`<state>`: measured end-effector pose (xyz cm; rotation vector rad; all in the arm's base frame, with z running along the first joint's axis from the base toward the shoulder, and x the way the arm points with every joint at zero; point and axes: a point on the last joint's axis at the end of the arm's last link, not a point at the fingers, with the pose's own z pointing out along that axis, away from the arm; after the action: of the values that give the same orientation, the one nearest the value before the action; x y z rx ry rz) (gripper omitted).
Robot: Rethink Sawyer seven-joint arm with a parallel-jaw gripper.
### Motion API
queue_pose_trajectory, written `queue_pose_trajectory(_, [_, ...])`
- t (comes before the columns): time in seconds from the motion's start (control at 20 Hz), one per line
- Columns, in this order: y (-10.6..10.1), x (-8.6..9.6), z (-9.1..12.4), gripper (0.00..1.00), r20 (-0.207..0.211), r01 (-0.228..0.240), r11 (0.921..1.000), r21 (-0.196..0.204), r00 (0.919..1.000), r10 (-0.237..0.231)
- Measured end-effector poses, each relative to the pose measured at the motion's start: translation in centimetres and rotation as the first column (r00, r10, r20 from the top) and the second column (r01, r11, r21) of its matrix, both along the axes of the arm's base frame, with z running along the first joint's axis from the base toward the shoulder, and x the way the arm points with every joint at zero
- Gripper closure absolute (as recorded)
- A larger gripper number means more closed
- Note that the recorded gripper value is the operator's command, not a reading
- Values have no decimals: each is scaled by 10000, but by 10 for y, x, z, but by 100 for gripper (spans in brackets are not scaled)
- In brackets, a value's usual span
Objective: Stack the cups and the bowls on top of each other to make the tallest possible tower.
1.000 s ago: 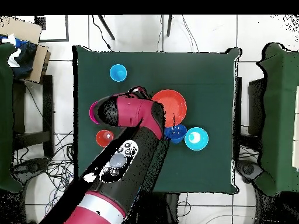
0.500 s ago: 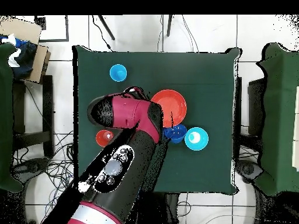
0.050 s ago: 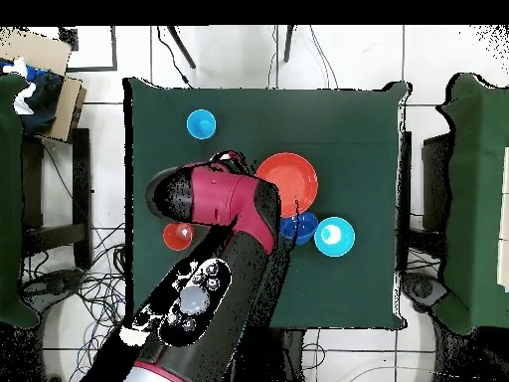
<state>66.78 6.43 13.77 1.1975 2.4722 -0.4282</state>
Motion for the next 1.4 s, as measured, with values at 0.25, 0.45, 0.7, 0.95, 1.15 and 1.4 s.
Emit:
queue_pose_trajectory(0.25, [1, -2, 6, 0, -157, 157, 9998, 103, 9998, -155])
queue_pose_trajectory(0.45, [2, -6, 8, 0, -438, 304, 9994, 174, 9986, -296])
queue_pose_trajectory(0.7, [2, -8, 7, 0, -574, 359, 9992, 190, 9977, -347])
queue_pose_trajectory(0.95, [2, -8, 7, 0, -570, 368, 9991, 199, 9977, -356])
queue_pose_trajectory(1.15, [2, -8, 7, 0, -565, 375, 9991, 206, 9977, -363])
queue_pose_trajectory(1.4, [3, -7, 7, 0, -538, 424, 9988, 257, 9977, -410])
